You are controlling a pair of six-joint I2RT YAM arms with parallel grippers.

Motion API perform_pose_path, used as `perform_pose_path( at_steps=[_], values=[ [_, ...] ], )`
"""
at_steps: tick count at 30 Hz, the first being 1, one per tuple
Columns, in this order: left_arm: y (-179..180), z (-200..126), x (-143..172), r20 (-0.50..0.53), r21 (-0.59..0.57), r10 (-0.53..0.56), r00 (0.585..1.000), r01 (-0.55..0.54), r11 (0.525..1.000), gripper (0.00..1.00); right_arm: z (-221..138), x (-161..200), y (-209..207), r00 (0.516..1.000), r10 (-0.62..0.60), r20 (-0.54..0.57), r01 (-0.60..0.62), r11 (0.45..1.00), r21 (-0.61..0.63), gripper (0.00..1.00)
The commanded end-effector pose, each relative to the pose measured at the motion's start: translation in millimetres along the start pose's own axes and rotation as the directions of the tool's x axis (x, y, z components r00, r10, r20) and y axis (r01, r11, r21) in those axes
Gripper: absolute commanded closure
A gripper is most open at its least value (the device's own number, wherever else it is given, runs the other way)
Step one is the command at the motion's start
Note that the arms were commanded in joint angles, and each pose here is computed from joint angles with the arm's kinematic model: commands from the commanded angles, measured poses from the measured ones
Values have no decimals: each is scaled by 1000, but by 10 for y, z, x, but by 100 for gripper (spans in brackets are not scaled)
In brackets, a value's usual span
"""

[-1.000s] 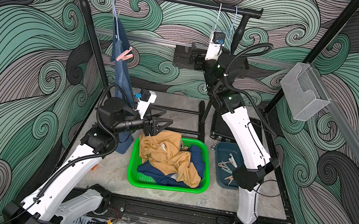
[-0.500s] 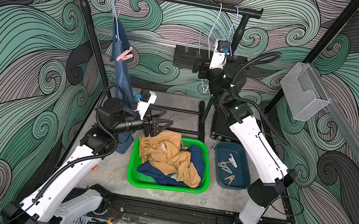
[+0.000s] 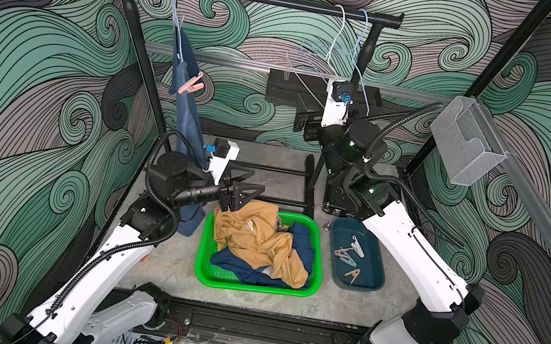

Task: Remove the clothespins securing t-shirts to the hanger
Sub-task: Pick up the hanger from the clothes rail.

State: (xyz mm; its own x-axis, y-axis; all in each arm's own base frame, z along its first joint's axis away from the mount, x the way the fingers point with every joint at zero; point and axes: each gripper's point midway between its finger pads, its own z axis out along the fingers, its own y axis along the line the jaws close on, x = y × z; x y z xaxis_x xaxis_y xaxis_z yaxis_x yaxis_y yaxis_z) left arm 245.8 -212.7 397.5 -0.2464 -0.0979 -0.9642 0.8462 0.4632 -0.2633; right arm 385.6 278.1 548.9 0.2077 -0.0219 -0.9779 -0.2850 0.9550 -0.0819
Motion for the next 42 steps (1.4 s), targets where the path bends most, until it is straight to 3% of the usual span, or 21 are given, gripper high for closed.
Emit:
perform_pose_path(
  at_steps=[1,11,19,27,31,34,37,42],
  values=[
    [-96,-80,-121,24,-10,30,999,-30,999,32,-173,-262,-104,997,23,67,-24,1000,15,1],
    [-141,-217,31,-10,-108,-19,1000,18,994,32,-599,-363,77,999,6,53,-1,996,-89,1],
    [-28,-647,107,-14,-342,-28,1000,21,940,31,-930,-175,347,997,-73,-11,69,975,-209,1],
    [290,-1237,167,9,-640,-27,1000,26,768,30,-1261,446,422,975,-127,-184,72,957,-280,1],
    [361,-1488,69,19,-735,-25,1000,31,678,30,-1386,928,480,926,-191,-324,80,942,-327,1],
    [409,-1756,-92,28,-817,15,1000,14,576,22,-1465,1253,539,889,-212,-405,61,933,-354,1],
    [418,-2028,-300,26,-882,77,997,-13,472,3,-1528,1500,599,866,-189,-462,6,930,-368,1],
    [398,-2213,-634,-15,-925,145,989,-69,375,1,-1580,1815,724,821,-122,-558,-117,920,-373,1]
  ],
)
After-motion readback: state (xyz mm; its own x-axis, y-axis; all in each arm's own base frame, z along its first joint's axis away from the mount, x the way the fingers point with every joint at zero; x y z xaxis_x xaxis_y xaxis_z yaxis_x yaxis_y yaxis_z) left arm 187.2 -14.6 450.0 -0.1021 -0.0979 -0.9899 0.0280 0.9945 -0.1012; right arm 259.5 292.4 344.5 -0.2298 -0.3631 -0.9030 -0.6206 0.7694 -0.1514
